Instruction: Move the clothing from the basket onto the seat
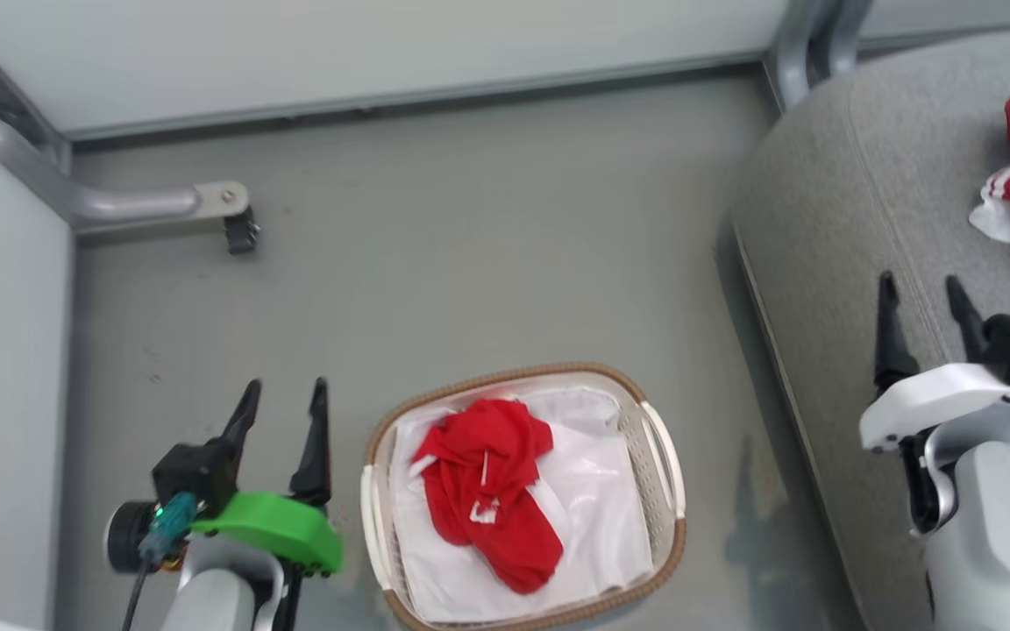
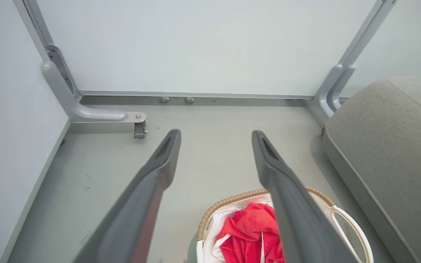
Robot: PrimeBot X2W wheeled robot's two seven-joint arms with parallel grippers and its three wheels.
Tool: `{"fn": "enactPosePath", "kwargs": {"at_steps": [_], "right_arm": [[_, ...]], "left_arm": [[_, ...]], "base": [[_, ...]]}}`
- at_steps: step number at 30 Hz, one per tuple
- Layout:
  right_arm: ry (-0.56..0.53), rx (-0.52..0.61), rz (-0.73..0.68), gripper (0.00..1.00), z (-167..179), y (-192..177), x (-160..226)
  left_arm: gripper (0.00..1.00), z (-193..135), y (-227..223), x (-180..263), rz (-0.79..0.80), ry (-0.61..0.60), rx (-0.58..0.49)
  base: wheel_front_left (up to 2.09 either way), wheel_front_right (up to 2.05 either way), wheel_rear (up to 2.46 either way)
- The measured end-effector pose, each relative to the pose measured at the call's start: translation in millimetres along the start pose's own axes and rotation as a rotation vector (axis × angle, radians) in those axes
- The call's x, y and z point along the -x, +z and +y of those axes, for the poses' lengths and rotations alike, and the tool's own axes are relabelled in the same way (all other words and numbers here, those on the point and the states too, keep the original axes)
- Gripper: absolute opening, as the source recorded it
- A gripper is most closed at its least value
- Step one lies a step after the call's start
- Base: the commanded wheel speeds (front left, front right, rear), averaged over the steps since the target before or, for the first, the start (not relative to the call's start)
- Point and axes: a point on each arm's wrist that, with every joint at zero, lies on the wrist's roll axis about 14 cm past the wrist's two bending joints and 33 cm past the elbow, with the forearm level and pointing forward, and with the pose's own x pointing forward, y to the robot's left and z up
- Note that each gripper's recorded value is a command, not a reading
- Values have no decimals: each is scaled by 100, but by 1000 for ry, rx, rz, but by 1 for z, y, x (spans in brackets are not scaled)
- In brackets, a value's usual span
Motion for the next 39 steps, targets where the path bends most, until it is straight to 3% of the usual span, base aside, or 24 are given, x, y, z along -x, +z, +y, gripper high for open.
{"fn": "enactPosePath", "kwargs": {"at_steps": [8,20,32,39], "right_arm": [[186,-34,-53,100,63,17,24],[309,-71,-63,100,99,18,64],[316,-61,-37,100,98,8,74],[323,-71,-75,100,106,22,46]], "left_arm": [[100,46,29,52,-91,177,-33],[100,65,49,103,-182,274,-52],[100,47,41,98,-163,219,-28],[100,5,37,51,-127,63,-2]], "base": [[0,0,0],[0,0,0],[0,0,0],[0,0,0]]}}
